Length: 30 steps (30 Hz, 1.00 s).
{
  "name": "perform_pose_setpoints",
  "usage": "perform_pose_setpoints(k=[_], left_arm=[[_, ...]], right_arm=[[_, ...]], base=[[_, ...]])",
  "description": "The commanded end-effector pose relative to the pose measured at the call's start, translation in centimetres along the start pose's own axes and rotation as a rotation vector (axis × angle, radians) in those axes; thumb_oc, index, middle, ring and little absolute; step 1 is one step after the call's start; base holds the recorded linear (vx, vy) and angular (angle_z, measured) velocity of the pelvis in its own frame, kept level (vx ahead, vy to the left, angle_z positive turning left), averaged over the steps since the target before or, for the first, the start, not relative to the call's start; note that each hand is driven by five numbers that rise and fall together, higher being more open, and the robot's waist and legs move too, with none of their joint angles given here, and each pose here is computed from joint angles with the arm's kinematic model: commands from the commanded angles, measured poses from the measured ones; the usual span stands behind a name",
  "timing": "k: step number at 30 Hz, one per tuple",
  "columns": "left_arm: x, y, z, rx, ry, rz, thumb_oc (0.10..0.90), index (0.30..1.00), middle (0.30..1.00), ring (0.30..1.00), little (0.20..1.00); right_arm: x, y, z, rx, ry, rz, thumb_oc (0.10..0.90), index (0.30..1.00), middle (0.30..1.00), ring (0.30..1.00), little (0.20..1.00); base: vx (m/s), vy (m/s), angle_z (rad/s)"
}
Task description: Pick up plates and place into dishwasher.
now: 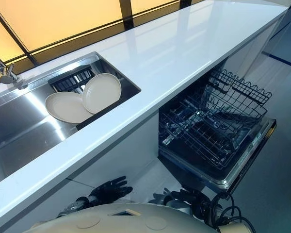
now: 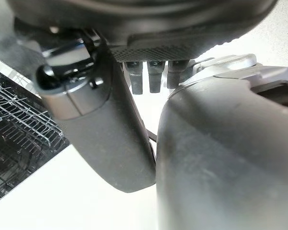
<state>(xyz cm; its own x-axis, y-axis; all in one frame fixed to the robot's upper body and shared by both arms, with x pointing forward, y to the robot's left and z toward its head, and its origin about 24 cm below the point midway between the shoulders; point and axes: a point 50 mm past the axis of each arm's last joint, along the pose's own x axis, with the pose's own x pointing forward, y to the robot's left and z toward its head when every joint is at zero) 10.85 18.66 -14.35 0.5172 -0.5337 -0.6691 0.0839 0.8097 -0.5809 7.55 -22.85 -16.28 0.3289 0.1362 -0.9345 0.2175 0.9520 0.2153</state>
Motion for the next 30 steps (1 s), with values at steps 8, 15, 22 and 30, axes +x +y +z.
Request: perform_pose_setpoints(k=[8,15,22,30], left_arm=[[-2.6,-15.3,16.3,0.115,-0.472,-1.158,0.8,0.9,0.9,0.9,0.9],[-7.9,-19.0,27.2,0.181,-1.125,-0.782,0.8,0.9,0.9,0.9,0.9],[-12.4,-15.9,34.5,0.246,-1.382,-0.15,0.8,0.9,0.9,0.9,0.9],[-19.2,-10.1,41.0,0.632,-1.367,0.776,0.8,0.9,0.9,0.9,0.9]], right_arm=[[0.2,0.2,3.1,-0.021,-0.065,0.013,0.8,0.9,0.9,0.9,0.9],[0.4,0.9,1.5,-0.018,-0.032,0.029,0.8,0.9,0.9,0.9,0.9],[0.1,0.2,0.7,-0.017,0.001,0.009,0.8,0.9,0.9,0.9,0.9],[-0.5,-1.2,0.4,-0.038,0.035,-0.027,0.8,0.9,0.9,0.9,0.9]], base=[[0.0,0.006,0.0],[0.06,-0.037,0.09],[0.08,0.012,0.04],[0.05,0.058,0.02]])
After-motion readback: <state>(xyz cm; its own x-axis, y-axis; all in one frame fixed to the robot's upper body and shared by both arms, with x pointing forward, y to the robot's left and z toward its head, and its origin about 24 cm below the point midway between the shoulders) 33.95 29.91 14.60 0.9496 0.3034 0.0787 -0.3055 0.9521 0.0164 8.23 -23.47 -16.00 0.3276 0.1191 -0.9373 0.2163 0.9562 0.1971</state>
